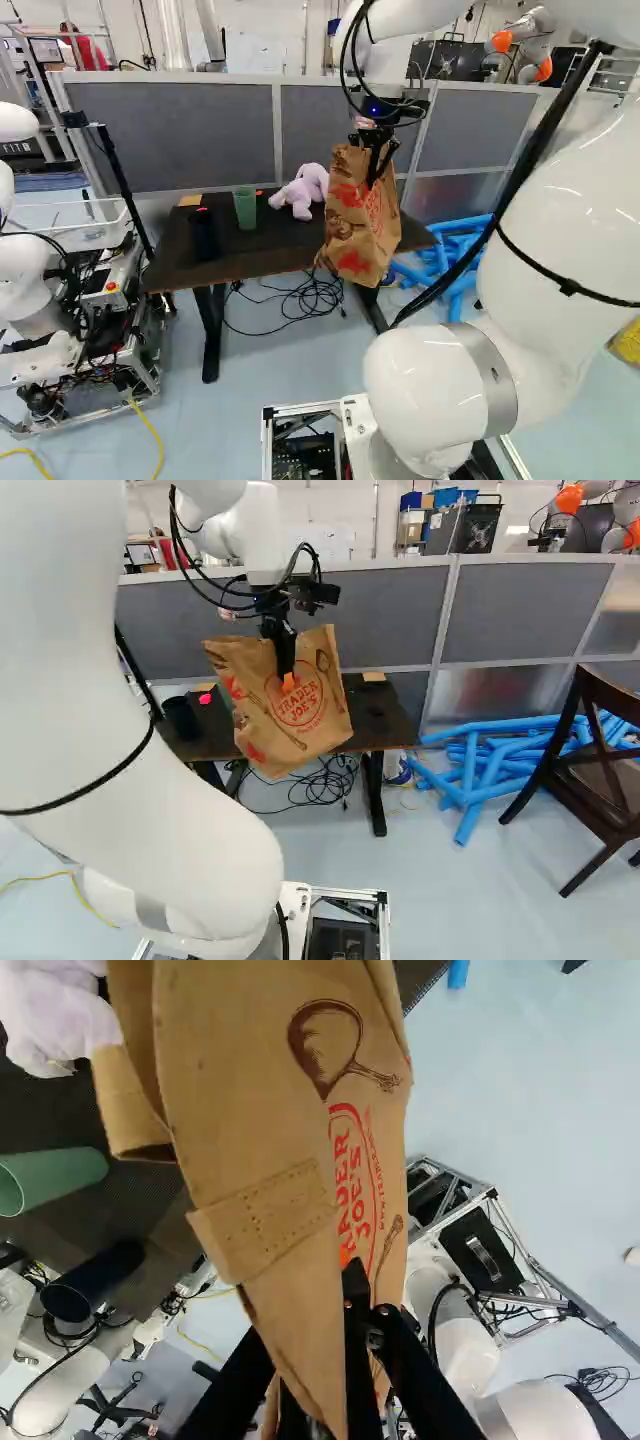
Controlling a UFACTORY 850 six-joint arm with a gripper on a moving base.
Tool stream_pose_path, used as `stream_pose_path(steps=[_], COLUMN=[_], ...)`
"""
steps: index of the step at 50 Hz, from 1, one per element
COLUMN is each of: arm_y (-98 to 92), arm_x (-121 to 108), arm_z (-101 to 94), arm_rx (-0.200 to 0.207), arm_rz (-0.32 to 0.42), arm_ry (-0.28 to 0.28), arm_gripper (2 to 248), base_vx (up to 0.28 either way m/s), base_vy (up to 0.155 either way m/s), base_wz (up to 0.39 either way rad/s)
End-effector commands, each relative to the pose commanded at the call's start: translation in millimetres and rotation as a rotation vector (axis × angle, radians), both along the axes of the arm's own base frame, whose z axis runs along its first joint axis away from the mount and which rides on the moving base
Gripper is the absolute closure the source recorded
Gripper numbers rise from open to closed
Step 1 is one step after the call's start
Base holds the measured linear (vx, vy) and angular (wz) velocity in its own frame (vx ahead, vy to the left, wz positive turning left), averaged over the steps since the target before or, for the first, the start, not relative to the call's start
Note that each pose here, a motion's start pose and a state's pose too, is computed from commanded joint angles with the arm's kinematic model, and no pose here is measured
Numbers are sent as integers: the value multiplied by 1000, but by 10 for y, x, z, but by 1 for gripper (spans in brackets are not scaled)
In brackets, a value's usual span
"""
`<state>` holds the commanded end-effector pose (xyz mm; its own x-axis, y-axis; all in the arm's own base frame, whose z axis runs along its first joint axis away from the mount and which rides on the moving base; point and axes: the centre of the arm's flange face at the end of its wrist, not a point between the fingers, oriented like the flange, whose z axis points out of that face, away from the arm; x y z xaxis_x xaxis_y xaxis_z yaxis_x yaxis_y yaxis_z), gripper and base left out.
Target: Pick up the bag on the ground and place it on the table
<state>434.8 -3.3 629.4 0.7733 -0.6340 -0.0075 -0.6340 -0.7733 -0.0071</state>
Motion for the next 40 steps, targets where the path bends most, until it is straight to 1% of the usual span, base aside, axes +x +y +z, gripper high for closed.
stream_pose_path(steps=[18,40], arm_y=[95,174], arm_x=[260,684], arm_z=[5,13], arm_rx=[0,0], arm_rz=[21,36], arm_ry=[-1,-10], arm_gripper=[227,227], base_vx=[0,0], base_vy=[0,0], base_wz=[0,0])
